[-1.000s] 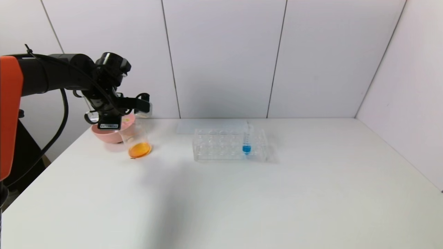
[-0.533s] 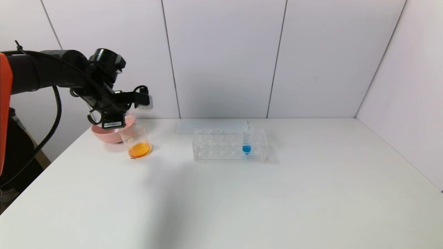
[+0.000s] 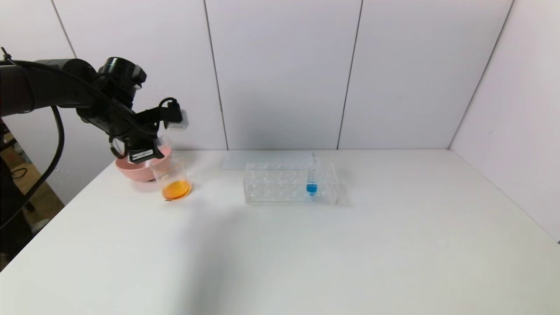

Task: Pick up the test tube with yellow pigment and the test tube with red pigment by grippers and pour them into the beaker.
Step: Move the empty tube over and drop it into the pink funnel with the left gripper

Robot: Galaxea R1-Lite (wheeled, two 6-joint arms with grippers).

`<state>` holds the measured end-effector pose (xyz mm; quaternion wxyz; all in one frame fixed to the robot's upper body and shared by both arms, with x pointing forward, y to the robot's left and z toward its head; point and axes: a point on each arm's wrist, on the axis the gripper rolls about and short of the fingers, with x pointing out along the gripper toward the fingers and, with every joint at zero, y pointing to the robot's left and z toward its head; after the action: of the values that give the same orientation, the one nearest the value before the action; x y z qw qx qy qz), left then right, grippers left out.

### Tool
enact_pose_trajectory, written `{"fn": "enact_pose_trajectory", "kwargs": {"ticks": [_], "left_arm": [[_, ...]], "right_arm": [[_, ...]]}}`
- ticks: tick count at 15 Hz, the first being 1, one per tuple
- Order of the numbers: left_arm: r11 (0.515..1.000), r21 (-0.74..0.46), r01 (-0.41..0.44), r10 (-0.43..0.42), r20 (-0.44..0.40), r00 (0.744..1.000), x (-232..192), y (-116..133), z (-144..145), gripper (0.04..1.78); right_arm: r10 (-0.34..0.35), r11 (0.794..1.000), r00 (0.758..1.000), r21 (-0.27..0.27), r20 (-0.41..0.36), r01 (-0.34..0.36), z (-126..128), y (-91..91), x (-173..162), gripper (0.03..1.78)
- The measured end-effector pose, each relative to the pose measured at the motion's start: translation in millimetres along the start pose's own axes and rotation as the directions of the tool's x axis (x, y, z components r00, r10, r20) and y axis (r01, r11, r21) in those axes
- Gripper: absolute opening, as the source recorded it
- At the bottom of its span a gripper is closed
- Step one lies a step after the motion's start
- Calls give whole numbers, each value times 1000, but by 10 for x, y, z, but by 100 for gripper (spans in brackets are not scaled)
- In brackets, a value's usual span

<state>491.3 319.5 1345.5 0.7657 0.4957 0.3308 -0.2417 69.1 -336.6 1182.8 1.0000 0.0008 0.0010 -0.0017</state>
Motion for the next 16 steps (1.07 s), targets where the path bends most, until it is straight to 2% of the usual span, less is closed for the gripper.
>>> {"fn": "enact_pose_trajectory", "kwargs": {"ticks": [2, 5, 9, 11, 13, 16], "left_arm": [[999, -32, 7, -6, 37, 999, -52, 41, -80, 47], [993, -112, 45, -28, 148, 989, -130, 99, -181, 47], [972, -233, 44, 6, 210, 978, -333, 208, -376, 47], [952, -303, 40, 36, 242, 970, -433, 262, -448, 47], [921, -385, 50, 75, 302, 950, -503, 321, -461, 47], [871, -488, 63, 113, 322, 940, -573, 358, -464, 47]], "right_arm": [[1, 1000, 1000, 0, 0, -1, 0, 0, 0, 170], [0, 1000, 1000, 0, 0, 0, -1, 0, 0, 170], [0, 1000, 1000, 0, 0, 0, 0, 0, 0, 170], [0, 1000, 1000, 0, 0, 0, -1, 0, 0, 170], [0, 1000, 1000, 0, 0, 0, -1, 0, 0, 170], [0, 1000, 1000, 0, 0, 0, -1, 0, 0, 170]]}}
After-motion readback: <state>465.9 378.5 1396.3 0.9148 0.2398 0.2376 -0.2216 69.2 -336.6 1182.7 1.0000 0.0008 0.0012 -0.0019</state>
